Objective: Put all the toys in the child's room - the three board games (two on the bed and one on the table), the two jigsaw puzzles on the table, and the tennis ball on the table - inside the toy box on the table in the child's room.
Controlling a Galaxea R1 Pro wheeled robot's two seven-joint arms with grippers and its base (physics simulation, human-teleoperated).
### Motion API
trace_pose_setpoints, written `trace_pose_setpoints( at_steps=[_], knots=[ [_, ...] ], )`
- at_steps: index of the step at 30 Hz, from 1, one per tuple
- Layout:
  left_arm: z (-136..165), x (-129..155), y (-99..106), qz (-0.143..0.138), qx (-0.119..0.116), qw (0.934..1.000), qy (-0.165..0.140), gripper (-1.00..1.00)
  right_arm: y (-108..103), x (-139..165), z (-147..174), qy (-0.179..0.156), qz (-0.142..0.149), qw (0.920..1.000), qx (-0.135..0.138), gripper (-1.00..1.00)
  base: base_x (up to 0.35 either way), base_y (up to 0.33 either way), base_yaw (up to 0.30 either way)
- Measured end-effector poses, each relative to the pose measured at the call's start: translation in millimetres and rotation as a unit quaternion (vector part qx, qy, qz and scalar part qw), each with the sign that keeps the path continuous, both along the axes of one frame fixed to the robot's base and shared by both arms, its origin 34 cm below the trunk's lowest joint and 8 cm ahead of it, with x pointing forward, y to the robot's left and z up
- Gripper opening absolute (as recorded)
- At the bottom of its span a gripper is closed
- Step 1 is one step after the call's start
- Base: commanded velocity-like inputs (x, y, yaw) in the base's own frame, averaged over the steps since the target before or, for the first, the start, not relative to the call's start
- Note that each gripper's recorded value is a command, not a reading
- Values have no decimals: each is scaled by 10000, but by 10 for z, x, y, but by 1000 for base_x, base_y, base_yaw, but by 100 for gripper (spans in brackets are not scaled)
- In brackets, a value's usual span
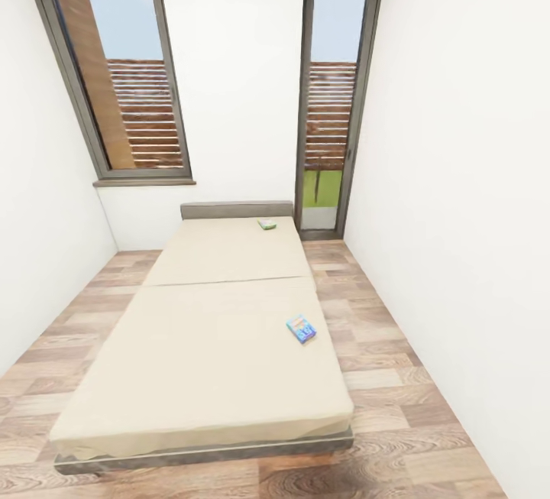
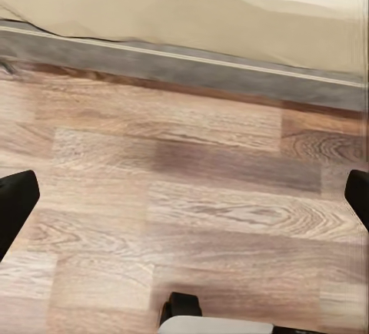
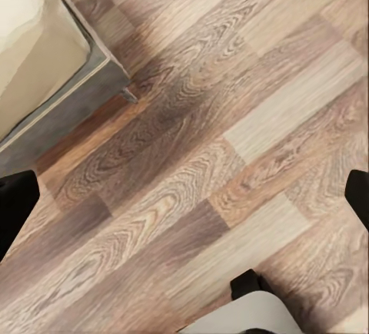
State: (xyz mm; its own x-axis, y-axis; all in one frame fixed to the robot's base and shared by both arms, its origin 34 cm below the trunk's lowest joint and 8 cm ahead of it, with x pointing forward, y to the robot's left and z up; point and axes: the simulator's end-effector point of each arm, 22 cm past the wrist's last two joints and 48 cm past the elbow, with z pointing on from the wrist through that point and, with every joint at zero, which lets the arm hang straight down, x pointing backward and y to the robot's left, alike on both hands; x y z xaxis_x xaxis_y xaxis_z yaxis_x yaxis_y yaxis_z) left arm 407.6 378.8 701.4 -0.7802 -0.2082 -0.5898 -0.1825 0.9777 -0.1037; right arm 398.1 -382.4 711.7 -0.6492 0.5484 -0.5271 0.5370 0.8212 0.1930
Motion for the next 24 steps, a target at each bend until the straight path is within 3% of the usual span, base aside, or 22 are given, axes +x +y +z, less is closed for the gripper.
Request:
trace_pose_setpoints(
  at_steps=[10,17,24],
  knots=[
    [0,0,-2,0,0,10000,-4,100,146,23,-30,105,262,9996,-68,100,80,-139,0],
    [-4,-3,-16,-22,7,10000,3,100,147,24,-30,116,293,9995,-88,100,77,-208,0],
    [-7,-2,-24,-57,23,10000,12,100,138,26,-29,120,303,9994,-95,100,45,-69,0]
  ],
)
